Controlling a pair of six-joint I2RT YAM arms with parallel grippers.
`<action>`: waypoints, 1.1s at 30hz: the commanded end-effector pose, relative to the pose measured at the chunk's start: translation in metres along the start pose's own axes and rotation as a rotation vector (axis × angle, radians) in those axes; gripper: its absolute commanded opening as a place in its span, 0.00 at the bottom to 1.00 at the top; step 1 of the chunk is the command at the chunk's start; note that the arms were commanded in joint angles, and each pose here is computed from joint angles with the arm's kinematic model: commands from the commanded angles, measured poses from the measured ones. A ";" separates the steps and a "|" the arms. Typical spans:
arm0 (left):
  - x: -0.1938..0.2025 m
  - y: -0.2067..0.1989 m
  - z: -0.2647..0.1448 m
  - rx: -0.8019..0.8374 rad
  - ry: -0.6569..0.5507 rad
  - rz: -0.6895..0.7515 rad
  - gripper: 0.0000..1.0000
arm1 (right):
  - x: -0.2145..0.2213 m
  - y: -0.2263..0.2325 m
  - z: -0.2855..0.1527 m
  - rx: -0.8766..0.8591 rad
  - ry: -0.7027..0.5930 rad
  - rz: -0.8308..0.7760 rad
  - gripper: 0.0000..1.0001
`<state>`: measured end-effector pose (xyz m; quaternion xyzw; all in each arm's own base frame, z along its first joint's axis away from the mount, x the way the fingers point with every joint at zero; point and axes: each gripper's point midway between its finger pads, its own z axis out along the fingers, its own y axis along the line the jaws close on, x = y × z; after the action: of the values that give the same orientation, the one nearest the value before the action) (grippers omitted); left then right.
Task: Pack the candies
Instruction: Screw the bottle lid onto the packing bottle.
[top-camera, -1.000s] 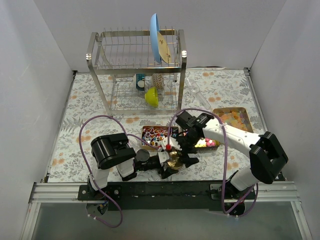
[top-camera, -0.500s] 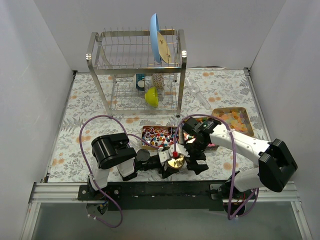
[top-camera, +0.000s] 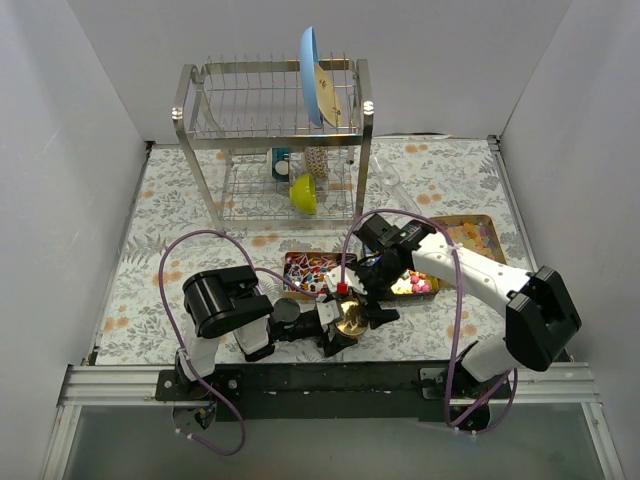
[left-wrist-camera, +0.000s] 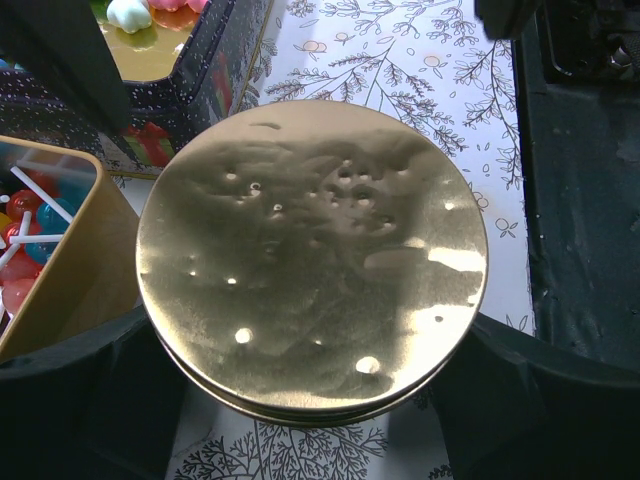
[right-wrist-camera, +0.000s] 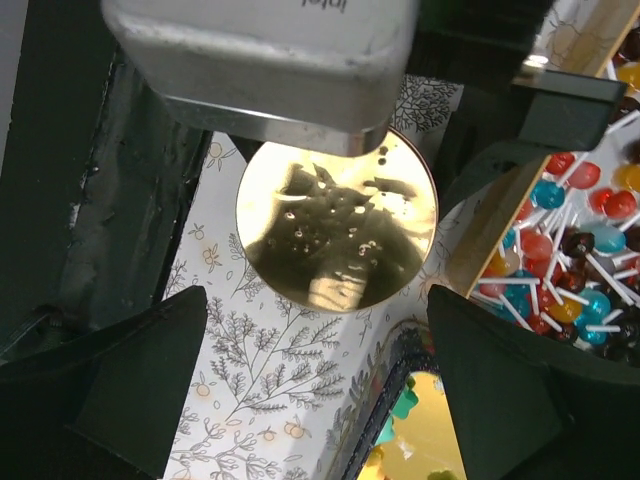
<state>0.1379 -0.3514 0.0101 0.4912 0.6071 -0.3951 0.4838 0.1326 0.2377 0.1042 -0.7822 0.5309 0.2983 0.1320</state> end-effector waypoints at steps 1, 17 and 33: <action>0.004 0.022 -0.019 -0.133 -0.065 0.064 0.00 | -0.014 -0.011 0.005 -0.031 -0.048 -0.121 0.98; 0.006 0.028 -0.018 -0.171 -0.057 0.060 0.00 | -0.002 0.018 0.010 -0.105 -0.035 -0.051 0.98; 0.006 0.021 -0.019 -0.135 -0.053 0.047 0.48 | 0.021 0.048 0.012 -0.105 0.012 0.084 0.98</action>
<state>0.1384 -0.3514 0.0101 0.4899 0.6081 -0.3942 0.4846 0.0994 0.2246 0.0931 -0.7823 0.5125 0.3351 0.1139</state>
